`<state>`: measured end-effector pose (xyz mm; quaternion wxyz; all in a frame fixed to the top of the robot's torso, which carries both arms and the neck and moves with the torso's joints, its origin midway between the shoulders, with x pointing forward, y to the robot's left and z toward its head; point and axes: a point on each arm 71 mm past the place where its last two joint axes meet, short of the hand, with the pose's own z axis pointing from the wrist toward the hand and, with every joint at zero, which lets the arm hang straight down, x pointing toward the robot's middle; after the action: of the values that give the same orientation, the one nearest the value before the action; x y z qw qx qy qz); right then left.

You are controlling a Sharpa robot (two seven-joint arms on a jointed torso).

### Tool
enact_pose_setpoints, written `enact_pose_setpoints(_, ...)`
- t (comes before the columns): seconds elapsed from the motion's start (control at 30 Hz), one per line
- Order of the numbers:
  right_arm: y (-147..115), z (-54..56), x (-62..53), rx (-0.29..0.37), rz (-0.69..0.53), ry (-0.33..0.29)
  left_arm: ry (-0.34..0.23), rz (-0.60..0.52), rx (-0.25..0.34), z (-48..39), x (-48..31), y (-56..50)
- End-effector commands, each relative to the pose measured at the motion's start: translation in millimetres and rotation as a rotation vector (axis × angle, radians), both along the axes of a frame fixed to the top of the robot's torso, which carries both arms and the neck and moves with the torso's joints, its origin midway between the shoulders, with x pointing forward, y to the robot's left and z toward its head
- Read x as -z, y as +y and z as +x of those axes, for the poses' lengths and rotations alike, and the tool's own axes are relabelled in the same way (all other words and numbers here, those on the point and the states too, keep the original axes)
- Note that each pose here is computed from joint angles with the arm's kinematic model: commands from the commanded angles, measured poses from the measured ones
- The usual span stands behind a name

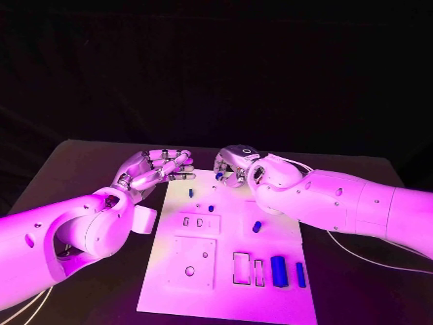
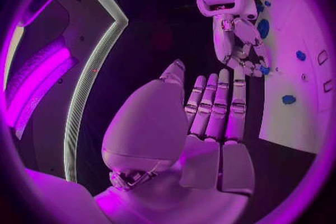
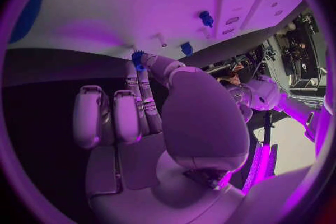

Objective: Assemble the parts on the task board

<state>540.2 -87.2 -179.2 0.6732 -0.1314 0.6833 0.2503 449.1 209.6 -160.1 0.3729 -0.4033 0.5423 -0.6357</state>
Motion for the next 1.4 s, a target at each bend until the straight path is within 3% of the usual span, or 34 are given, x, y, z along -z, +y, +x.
enact_pose_setpoints(0.03, 1.3, 0.3, 2.4, -0.006, -0.021, 0.012, -0.005, -0.014, 0.021, -0.3, -1.9, -2.6)
enact_pose_setpoints(0.83, 3.6, 3.1, 6.3, -0.005, -0.015, 0.007, -0.003, -0.017, 0.039, -0.5, -4.4, -4.5)
enact_pose_setpoints(1.13, -17.7, -10.4, 1.8, -0.011, 0.014, 0.011, -0.003, -0.012, 0.028, 1.2, -3.9, 0.2)
enact_pose_setpoints(1.4, -67.4, -28.2, -16.2, 0.024, 0.111, 0.001, -0.005, -0.007, 0.009, 3.6, -3.0, 7.9)
